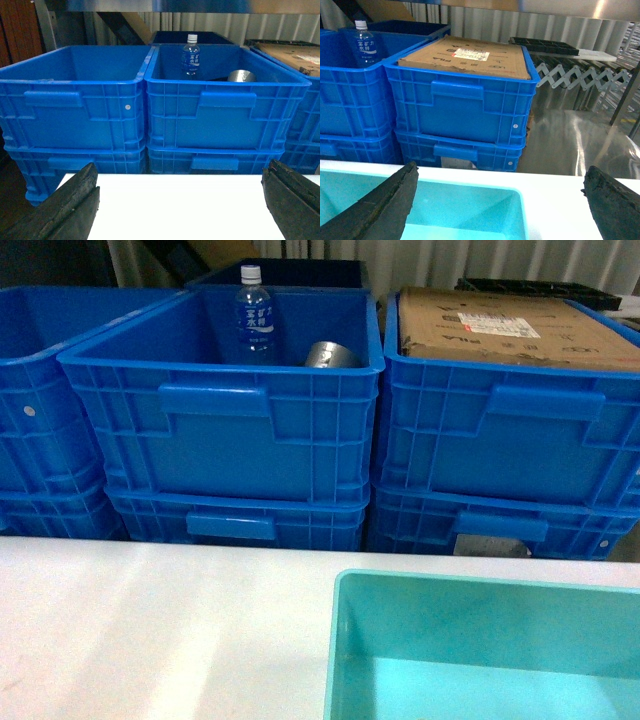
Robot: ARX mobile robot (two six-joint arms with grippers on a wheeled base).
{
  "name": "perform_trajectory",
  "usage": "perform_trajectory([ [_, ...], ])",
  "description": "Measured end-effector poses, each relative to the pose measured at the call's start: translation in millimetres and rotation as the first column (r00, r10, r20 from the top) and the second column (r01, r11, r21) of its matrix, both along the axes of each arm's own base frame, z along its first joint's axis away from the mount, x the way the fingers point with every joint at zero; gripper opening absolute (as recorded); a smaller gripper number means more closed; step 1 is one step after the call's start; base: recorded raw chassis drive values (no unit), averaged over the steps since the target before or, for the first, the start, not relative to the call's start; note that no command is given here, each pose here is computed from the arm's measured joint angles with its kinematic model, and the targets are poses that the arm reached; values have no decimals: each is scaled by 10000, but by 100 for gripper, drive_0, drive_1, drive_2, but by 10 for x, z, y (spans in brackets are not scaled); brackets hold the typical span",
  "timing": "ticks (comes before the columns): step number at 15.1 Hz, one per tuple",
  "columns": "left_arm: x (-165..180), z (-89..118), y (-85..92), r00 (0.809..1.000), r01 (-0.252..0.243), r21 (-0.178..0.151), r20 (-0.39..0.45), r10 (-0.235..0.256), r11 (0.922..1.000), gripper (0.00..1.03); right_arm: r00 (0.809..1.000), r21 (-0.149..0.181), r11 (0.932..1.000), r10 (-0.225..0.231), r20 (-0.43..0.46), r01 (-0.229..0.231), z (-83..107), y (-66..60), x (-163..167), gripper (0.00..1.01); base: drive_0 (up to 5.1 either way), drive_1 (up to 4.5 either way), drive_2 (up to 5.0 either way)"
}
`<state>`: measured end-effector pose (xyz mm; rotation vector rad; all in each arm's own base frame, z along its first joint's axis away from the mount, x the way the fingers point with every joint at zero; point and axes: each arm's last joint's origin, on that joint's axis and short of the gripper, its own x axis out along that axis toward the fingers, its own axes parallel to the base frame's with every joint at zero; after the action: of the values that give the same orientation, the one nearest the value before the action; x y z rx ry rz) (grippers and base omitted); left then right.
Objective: Pick red block from blue box to shelf
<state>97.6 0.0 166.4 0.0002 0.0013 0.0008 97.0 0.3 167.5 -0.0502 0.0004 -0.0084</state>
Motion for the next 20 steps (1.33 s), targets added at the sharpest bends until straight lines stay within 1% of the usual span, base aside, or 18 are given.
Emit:
perform_trajectory([
  [20,0,0,0,10000,0,0,0,0,10000,98,10000,0,10000,0,0,0,0,0,0,98,0,0,0],
])
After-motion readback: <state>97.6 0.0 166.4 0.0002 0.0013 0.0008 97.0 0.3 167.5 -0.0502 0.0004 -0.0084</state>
